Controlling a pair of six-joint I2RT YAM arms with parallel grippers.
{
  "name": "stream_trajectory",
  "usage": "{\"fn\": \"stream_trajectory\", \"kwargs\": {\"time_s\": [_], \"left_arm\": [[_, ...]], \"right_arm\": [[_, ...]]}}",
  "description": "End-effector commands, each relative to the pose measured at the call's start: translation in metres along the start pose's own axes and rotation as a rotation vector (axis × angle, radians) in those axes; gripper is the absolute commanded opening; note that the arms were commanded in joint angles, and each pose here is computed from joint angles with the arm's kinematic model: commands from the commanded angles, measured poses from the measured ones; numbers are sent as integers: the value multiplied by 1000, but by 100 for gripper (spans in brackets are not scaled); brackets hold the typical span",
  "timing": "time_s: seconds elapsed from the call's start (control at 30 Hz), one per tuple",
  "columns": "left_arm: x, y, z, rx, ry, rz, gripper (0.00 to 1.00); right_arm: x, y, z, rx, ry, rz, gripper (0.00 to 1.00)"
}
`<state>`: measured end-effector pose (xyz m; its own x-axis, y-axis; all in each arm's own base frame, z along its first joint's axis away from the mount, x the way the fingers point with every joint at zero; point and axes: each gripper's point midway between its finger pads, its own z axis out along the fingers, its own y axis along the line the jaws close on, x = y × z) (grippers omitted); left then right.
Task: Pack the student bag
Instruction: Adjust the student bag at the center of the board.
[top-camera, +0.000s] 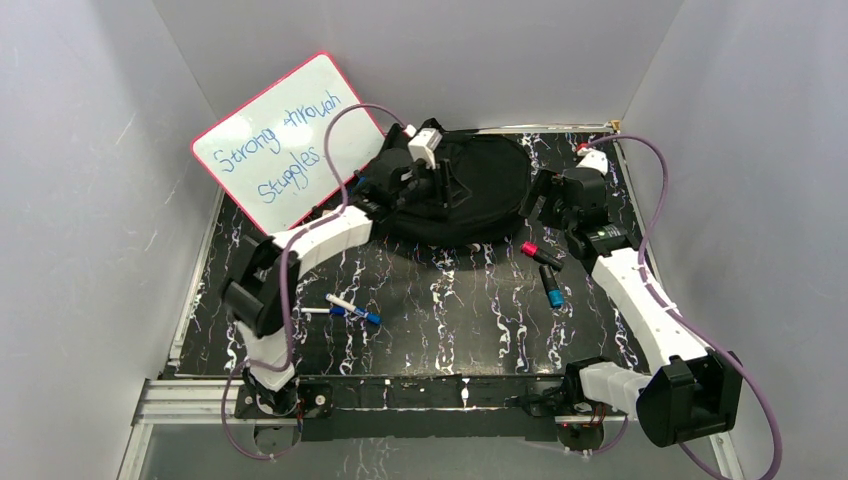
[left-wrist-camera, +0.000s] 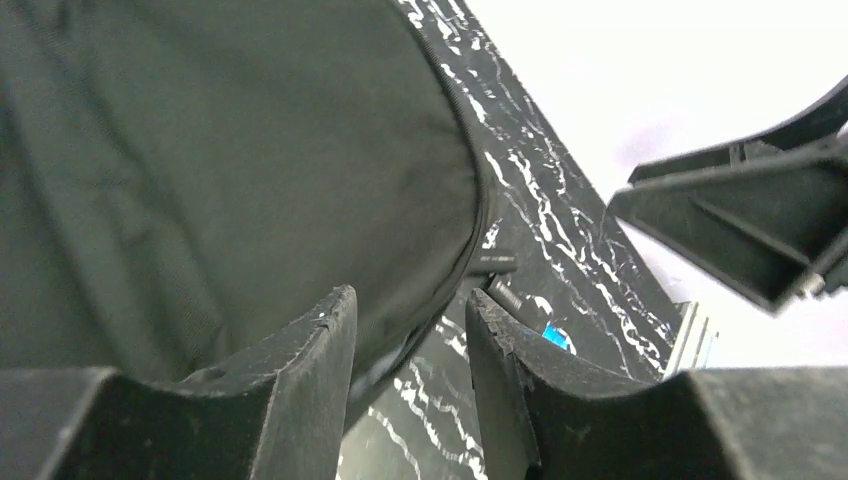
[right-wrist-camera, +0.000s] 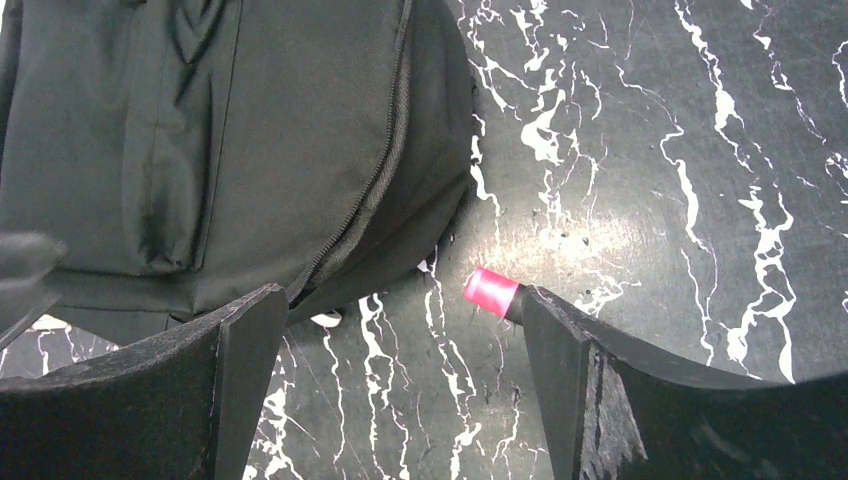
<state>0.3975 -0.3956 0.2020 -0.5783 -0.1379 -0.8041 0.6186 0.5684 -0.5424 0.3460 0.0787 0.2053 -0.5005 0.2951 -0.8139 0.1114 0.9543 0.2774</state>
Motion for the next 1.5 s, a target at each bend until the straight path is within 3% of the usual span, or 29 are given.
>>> {"fn": "stream_trajectory", "kwargs": {"time_s": [0.0, 0.37, 0.77, 0.87, 1.0, 1.03, 1.23, 1.47], "left_arm": [[-43, -13, -65, -78, -133, 95, 43], [18, 21, -157, -298, -95, 64, 43], [54, 39, -197, -402, -106, -47, 44], [57, 40, -199, -405, -103, -48, 44], [60, 41, -199, -408, -98, -50, 44], [61, 42, -199, -410, -98, -53, 44], [69, 48, -198, -421, -94, -74, 44], [78, 56, -201, -445, -98, -83, 44]], "right_arm": [[-43, 11, -3, -22, -124, 28, 95], [-56, 17, 105, -37, 40, 71, 99], [-21, 17, 205, -115, 277, 72, 93], [-13, 9, 212, -86, 295, 70, 80], [-6, 11, 206, -115, 296, 82, 52], [-5, 14, 202, -133, 293, 84, 40], [-4, 27, 177, -205, 303, 111, 0], [-24, 56, 127, -276, 243, 152, 0]]}}
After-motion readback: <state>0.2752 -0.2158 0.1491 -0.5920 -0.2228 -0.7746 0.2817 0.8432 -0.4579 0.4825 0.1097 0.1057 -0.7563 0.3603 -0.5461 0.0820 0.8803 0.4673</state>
